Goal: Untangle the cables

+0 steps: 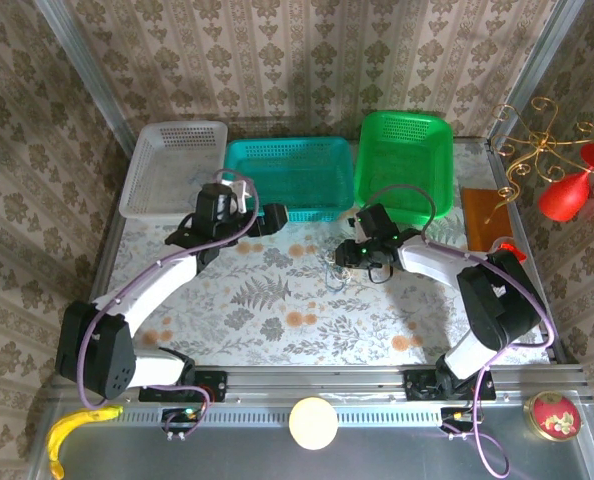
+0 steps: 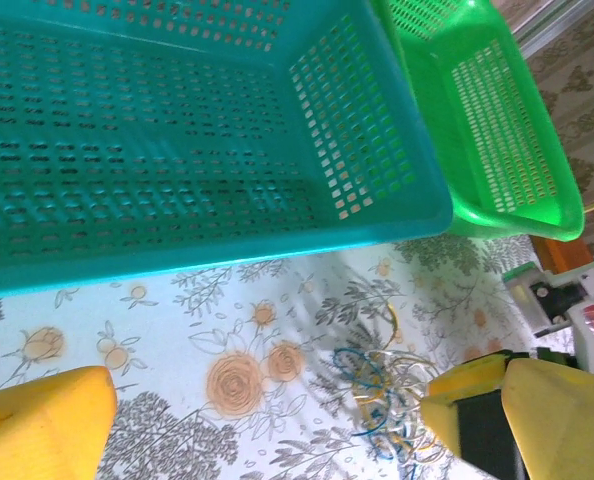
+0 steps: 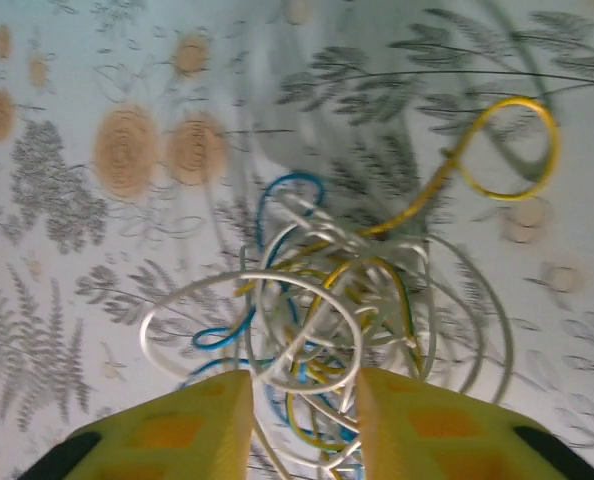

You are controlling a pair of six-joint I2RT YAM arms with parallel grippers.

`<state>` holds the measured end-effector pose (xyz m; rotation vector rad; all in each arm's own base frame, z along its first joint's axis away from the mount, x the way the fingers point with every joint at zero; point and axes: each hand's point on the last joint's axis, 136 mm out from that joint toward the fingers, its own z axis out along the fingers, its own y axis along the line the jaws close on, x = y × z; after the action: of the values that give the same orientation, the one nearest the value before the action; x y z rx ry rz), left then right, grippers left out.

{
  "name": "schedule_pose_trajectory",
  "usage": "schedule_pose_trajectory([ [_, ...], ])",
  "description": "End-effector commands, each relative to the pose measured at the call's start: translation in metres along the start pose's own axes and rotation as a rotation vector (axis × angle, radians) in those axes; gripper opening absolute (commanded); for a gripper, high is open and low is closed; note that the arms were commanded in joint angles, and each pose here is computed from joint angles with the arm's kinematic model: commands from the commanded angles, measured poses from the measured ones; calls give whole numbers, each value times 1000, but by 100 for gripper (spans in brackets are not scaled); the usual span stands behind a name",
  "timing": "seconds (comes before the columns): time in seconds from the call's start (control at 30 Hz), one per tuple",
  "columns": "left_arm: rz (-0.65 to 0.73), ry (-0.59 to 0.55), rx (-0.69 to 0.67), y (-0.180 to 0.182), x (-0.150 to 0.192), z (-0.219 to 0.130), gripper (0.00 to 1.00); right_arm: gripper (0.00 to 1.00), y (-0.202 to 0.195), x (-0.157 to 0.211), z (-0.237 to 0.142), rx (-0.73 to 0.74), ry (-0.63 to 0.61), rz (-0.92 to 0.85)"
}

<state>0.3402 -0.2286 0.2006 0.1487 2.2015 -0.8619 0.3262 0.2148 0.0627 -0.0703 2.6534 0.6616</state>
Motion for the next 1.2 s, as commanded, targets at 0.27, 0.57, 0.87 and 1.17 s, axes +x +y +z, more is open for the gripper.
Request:
schedule_pose_trajectory([
  [0.27, -49, 3, 31, 5, 21, 11, 100, 48, 46, -28, -44, -71, -126, -94],
  [0.57, 70, 162, 29, -16, 64, 43, 87, 54, 4, -42, -76, 22, -223, 9],
  [0.87, 212, 361, 27, -44, 104, 93, 68, 55, -29, -30, -86, 81, -247, 89],
  [1.17, 263, 454, 33, -55, 120, 125, 47, 55, -42, -15, -85, 103, -229, 112],
])
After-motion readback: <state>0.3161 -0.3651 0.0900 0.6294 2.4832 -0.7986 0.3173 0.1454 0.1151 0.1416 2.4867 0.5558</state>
